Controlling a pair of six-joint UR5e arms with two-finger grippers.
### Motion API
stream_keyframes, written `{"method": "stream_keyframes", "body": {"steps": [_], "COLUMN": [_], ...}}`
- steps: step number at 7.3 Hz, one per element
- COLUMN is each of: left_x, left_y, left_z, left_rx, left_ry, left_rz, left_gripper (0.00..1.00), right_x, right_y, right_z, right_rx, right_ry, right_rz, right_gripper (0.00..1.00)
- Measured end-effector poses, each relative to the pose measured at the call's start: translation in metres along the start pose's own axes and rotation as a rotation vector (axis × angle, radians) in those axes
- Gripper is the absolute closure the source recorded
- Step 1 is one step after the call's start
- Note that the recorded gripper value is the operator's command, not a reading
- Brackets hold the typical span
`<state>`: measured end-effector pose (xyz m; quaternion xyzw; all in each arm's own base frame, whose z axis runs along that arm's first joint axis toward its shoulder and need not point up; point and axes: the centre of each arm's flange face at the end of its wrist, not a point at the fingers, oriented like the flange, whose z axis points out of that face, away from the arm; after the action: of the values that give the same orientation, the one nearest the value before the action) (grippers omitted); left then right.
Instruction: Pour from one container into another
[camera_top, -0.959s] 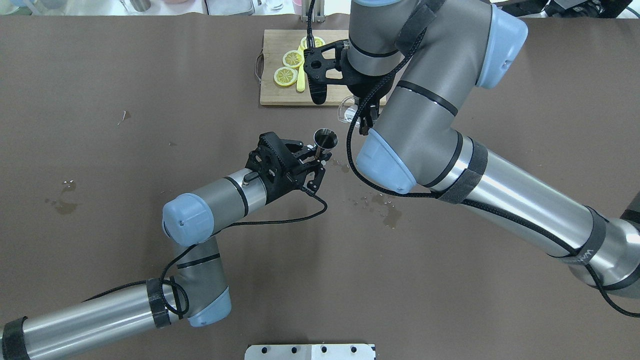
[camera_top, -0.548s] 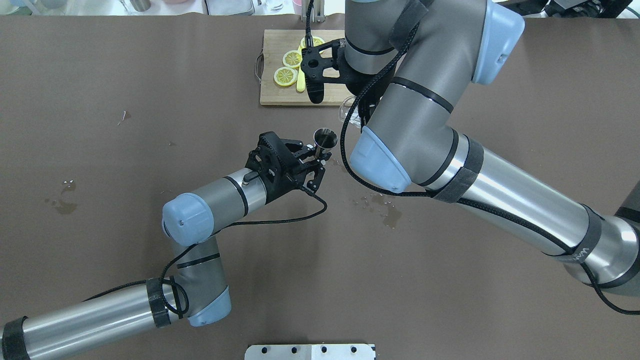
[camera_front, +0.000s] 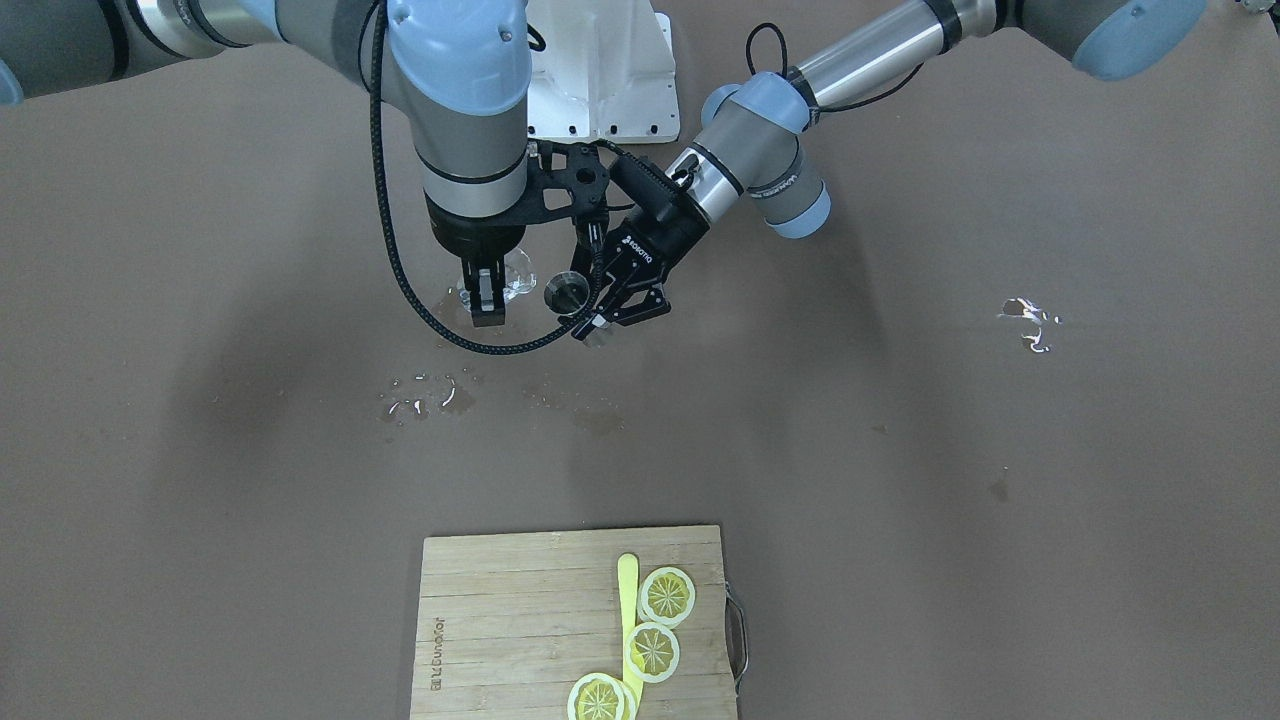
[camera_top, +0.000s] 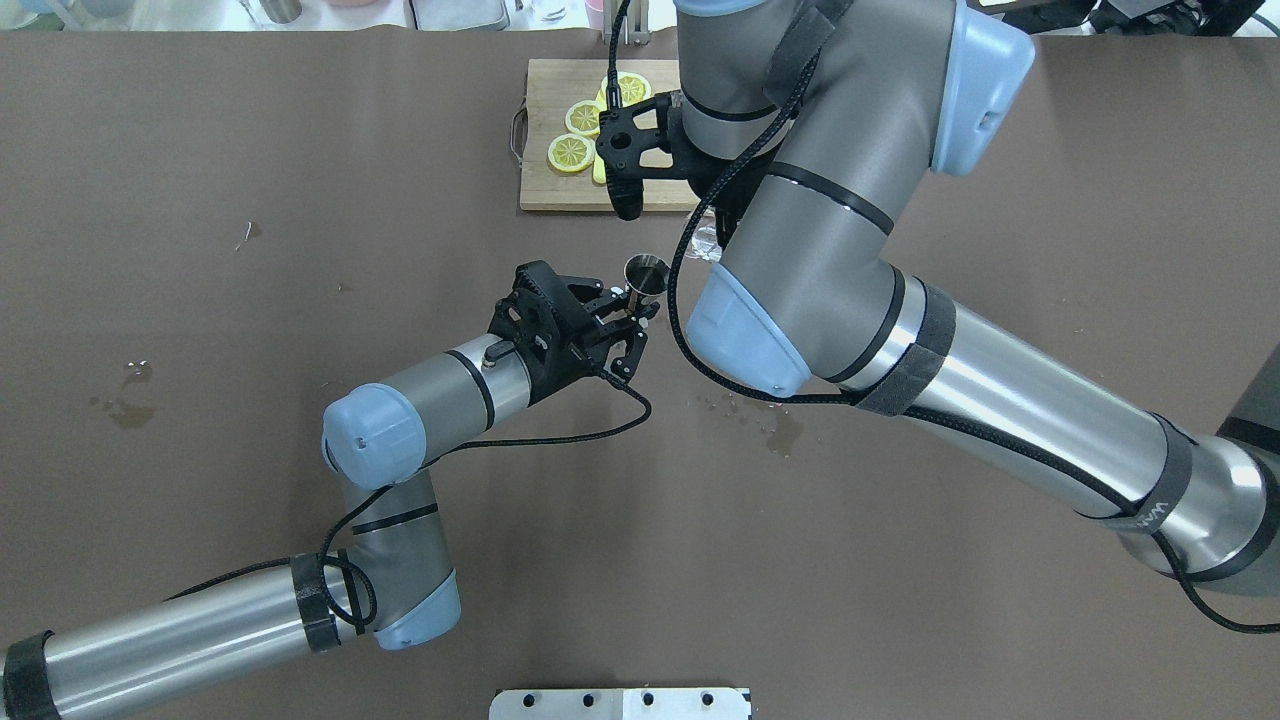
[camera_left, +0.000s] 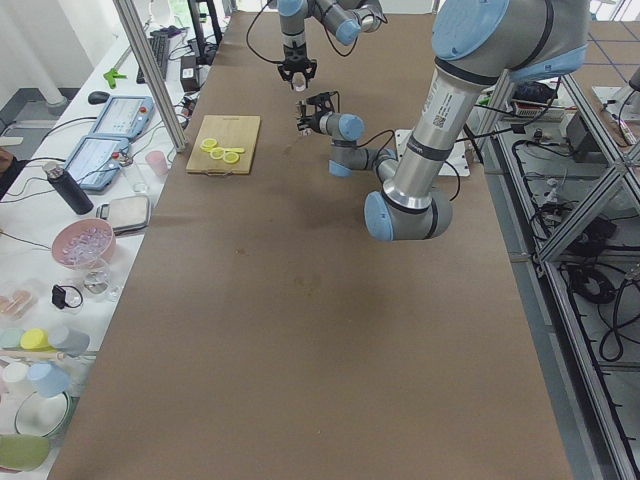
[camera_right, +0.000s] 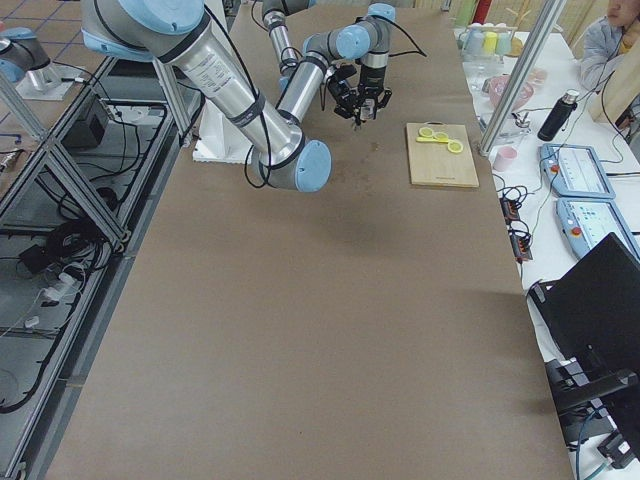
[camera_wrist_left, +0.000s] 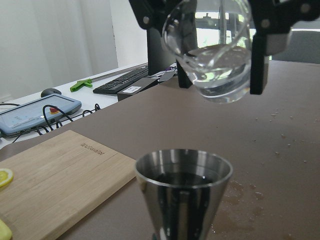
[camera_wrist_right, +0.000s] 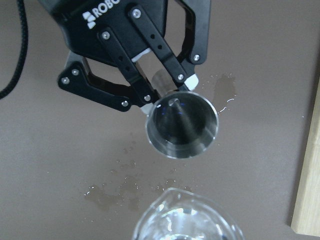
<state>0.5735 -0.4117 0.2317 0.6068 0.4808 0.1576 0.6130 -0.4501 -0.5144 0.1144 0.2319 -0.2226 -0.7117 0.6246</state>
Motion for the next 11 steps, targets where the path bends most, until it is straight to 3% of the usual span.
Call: {"method": "stream_keyframes", "body": {"steps": [3,11], "left_x": [-0.001,-0.001], "left_y": [0.0,0.0], "left_z": [0.0,0.0], "left_rx": [0.0,0.0], "left_ry": [-0.001,-0.002], "left_rz": [0.0,0.001], "left_gripper": [1.0,1.0], "right_x": [-0.007,0.005], "right_y": [-0.01,-0.035], "right_z": [0.01,-0.005], "right_rx": [-0.031,-0.104], "right_ry": [-0.011,-0.069], "right_rz": [-0.014,0.023], "right_gripper": [1.0,1.0]}}
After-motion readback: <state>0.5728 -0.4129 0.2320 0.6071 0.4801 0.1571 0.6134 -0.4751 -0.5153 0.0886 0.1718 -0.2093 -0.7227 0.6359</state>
